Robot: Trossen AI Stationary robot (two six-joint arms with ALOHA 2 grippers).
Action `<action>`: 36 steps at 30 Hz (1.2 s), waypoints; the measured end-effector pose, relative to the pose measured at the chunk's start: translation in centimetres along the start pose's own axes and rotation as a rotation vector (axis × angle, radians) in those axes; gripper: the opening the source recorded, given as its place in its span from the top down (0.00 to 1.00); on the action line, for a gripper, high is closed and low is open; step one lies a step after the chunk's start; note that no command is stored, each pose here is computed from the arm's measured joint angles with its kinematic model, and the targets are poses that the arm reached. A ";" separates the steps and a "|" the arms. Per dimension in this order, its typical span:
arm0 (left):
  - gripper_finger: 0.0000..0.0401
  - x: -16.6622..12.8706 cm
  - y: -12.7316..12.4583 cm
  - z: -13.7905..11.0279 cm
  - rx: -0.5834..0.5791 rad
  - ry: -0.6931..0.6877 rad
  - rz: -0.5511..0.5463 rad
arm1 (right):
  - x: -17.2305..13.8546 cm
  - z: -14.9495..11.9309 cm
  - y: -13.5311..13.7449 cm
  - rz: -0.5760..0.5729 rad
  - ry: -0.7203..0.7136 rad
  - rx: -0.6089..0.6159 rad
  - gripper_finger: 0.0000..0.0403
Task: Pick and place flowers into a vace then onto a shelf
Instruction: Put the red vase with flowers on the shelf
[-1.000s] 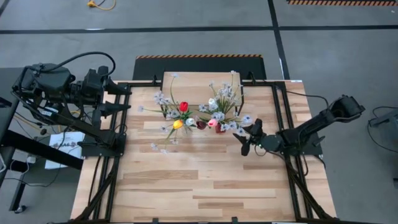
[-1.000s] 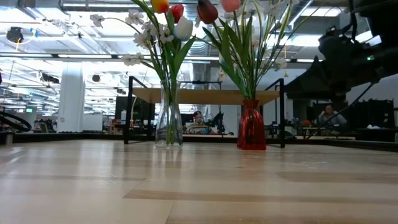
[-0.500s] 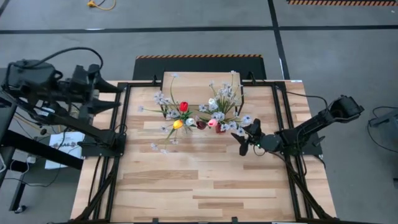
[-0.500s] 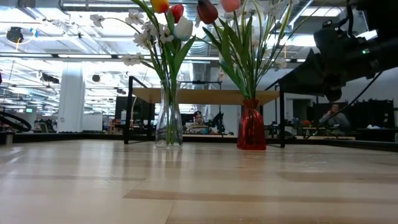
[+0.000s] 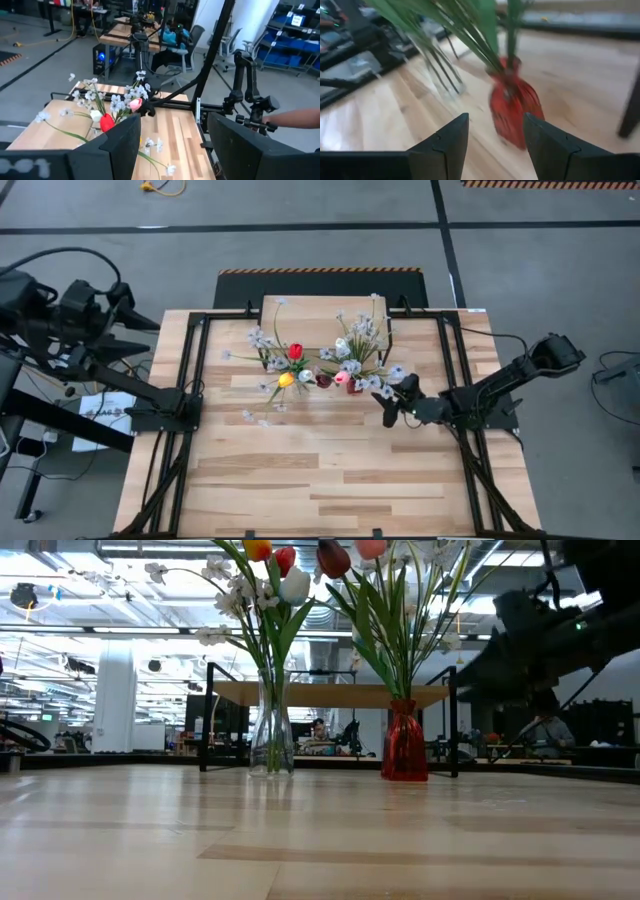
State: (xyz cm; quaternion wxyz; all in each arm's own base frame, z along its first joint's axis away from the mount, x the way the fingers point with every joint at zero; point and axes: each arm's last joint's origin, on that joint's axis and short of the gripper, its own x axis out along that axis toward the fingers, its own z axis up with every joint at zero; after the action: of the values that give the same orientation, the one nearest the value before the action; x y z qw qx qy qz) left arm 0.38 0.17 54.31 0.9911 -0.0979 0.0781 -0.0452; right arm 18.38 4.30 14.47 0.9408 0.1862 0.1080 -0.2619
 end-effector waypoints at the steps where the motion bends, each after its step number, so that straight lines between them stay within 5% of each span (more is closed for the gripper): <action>1: 0.45 -0.1 0.0 0.0 0.007 -0.005 -0.001 | 0.0 -0.3 -0.1 -0.010 0.019 0.005 0.56; 10: 0.45 0.4 0.0 0.1 0.137 0.002 0.009 | 0.0 -0.6 -0.5 -0.040 0.051 -0.013 0.58; 28: 0.45 0.8 0.2 0.2 0.171 -0.002 0.114 | 1.3 -0.1 -2.3 -0.147 0.067 -0.014 0.57; 36: 0.45 0.8 0.2 0.2 0.157 -0.002 0.115 | 1.7 0.4 -2.1 -0.042 0.096 -0.074 0.56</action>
State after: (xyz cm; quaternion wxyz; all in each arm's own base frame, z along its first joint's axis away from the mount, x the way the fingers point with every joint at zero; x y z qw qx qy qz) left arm 1.20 0.35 54.38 0.9968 -0.0152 0.0786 0.0059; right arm 18.72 1.72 13.73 0.9350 0.1615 0.1663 -0.2684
